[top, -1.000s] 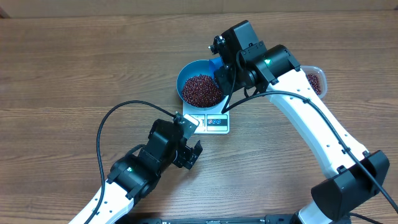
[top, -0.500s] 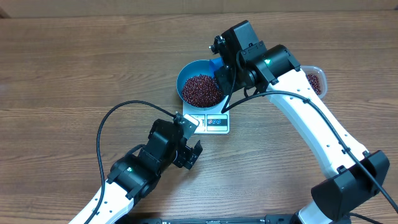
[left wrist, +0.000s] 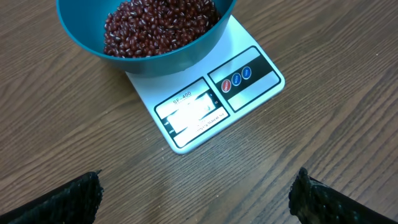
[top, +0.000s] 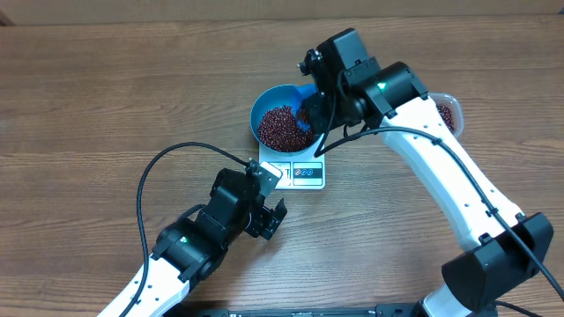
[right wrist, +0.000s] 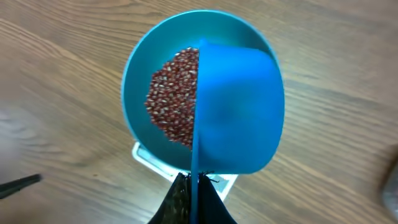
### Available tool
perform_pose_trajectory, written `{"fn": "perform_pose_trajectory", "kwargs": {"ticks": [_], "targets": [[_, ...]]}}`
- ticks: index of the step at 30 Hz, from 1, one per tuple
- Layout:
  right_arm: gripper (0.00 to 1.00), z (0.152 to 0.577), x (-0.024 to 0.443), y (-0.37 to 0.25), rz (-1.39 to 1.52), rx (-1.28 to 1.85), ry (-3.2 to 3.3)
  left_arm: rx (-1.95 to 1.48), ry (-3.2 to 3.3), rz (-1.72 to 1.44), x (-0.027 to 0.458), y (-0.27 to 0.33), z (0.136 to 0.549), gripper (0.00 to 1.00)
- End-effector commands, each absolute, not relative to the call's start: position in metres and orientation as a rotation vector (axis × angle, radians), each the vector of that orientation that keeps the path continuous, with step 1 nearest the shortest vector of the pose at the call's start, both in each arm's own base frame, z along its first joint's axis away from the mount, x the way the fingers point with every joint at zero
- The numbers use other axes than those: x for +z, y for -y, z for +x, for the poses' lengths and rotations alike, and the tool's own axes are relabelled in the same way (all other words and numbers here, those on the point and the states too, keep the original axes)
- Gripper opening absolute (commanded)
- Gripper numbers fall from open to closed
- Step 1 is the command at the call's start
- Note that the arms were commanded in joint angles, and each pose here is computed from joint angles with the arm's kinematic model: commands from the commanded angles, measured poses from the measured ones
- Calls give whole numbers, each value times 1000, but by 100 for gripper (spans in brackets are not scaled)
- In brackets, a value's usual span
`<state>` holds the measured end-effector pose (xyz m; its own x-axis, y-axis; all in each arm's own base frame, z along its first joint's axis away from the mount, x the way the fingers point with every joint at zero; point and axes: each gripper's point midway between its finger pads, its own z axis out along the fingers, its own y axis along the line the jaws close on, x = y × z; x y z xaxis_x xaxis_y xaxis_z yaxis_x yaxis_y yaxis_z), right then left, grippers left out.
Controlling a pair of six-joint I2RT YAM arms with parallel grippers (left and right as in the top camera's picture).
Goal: Scoop item into bowl and weigh 150g on scale
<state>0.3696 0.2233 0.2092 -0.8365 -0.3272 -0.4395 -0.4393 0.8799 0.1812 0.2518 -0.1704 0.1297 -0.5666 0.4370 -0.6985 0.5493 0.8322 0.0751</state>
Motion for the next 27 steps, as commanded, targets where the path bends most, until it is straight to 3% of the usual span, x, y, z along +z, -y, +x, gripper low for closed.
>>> {"fn": "perform_pose_trajectory", "kwargs": {"ticks": [1,11,21,27], "targets": [[4,367,244,-227,-479,648,-2603,-178,-2272,708,126,167,252,100],[4,378,269,-200,-357,1033,-2538,-178,-2272,708,126,167,252,99],[4,414,266,-107,-56,903,-2523,-178,-2272,708,126,167,252,100],[4,418,248,-44,131,612,-2592,-178,-2272,708,126,167,252,100]]}}
